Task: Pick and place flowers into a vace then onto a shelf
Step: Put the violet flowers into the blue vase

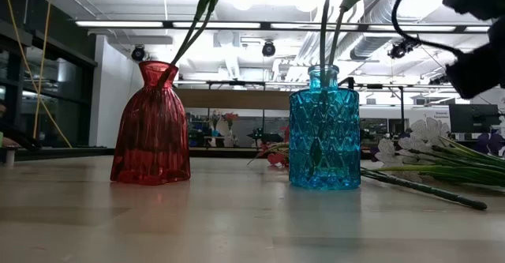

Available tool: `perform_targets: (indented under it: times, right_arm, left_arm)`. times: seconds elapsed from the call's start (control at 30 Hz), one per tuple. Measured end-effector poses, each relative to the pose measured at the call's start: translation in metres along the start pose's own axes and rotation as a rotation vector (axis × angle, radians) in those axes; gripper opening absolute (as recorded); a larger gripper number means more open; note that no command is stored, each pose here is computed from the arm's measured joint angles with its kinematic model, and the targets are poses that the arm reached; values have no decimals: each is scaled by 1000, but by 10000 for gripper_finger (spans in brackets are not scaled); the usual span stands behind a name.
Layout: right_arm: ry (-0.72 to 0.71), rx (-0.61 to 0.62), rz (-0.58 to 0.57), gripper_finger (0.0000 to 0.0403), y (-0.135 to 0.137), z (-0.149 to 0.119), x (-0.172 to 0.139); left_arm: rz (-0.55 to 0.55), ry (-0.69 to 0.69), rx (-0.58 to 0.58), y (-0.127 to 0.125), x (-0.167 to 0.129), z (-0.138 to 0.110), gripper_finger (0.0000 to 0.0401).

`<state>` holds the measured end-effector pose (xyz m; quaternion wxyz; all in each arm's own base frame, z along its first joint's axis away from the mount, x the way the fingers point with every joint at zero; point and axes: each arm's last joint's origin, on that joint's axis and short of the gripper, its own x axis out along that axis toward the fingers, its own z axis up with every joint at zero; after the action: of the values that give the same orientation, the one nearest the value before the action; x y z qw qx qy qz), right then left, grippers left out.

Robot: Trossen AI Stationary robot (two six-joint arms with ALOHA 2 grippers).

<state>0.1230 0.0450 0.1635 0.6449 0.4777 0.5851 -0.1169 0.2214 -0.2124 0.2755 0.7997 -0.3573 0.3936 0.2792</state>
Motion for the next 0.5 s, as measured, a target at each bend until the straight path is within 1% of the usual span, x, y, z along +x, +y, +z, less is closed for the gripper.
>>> perform_targets:
  times: [0.1,0.3,0.5]
  right_arm:
    - [-6,12,-16,239,-5,0,4]
    - [-113,25,-10,239,-3,4,5]
    - [-179,14,1,239,0,7,5]
  left_arm:
    - [0,0,0,0,0,0,74]
    - [2,15,1,0,0,-1,74]
    - [2,13,1,0,0,0,74]
